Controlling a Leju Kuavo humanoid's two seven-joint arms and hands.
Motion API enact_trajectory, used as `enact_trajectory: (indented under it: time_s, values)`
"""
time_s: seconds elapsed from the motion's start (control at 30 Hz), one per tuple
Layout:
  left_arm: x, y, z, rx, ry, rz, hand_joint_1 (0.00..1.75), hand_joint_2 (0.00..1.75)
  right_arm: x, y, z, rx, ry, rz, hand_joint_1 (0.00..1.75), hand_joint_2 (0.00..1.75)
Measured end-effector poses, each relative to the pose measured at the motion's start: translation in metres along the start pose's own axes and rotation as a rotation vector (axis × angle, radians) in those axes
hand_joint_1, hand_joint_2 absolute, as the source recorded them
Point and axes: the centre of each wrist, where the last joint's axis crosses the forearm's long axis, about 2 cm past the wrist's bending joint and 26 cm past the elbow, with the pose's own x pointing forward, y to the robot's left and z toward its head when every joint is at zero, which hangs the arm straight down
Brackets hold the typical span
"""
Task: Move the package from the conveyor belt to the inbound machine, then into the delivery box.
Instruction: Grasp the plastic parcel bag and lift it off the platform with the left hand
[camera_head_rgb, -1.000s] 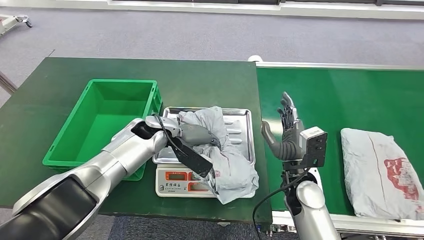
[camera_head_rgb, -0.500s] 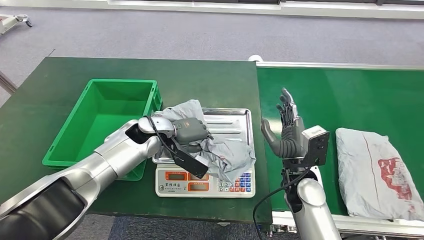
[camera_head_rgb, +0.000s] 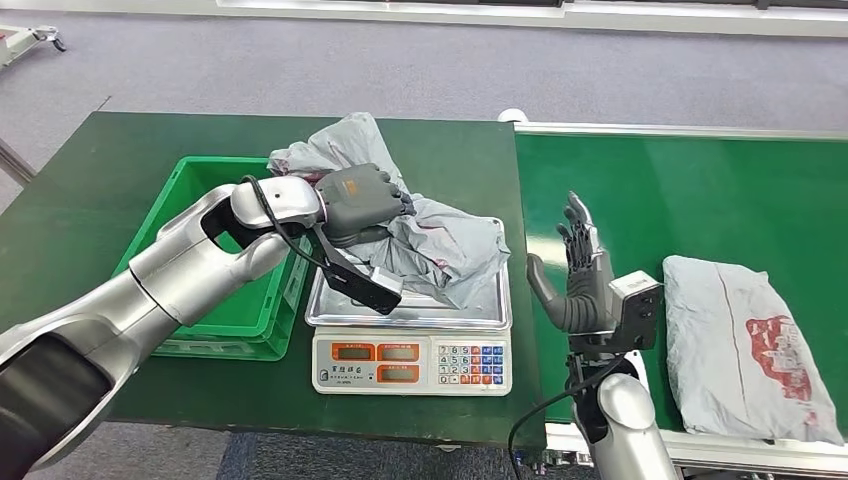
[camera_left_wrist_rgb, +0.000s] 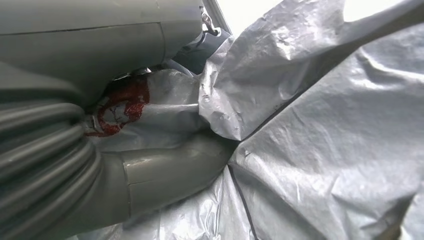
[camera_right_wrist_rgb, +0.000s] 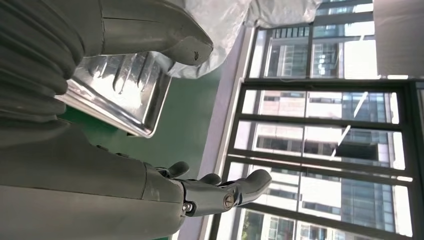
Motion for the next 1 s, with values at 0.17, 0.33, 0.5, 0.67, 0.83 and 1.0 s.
enact_trajectory:
  time_s: [0.17, 0.33, 0.5, 0.67, 0.83, 1.0]
  values:
    - [-0.003, -0.001, 0.006, 0.018, 0.020, -0.019, 1.75, 1.75, 0.002, -0.001, 0.006, -0.007, 0.001, 0.005, 0.00, 1.75]
    - [-0.024, -0.029, 0.029, 0.057, 0.101, 0.059, 1.75, 1.75, 0.002, -0.005, 0.018, -0.018, 0.019, 0.025, 0.00, 1.75]
    - [-0.062, -0.096, 0.085, 0.091, 0.284, 0.167, 1.75, 1.75, 0.002, -0.010, 0.033, -0.039, 0.041, 0.057, 0.00, 1.75]
    - [-0.088, -0.154, 0.150, 0.082, 0.489, 0.251, 1.75, 1.75, 0.001, -0.018, 0.045, -0.069, 0.058, 0.076, 0.00, 1.75]
    - [-0.090, -0.189, 0.184, 0.067, 0.623, 0.308, 1.75, 1.75, 0.002, -0.021, 0.047, -0.081, 0.059, 0.081, 0.00, 1.75]
    - [-0.084, -0.212, 0.200, 0.066, 0.715, 0.333, 0.85, 1.75, 0.002, -0.022, 0.048, -0.086, 0.060, 0.083, 0.00, 1.75]
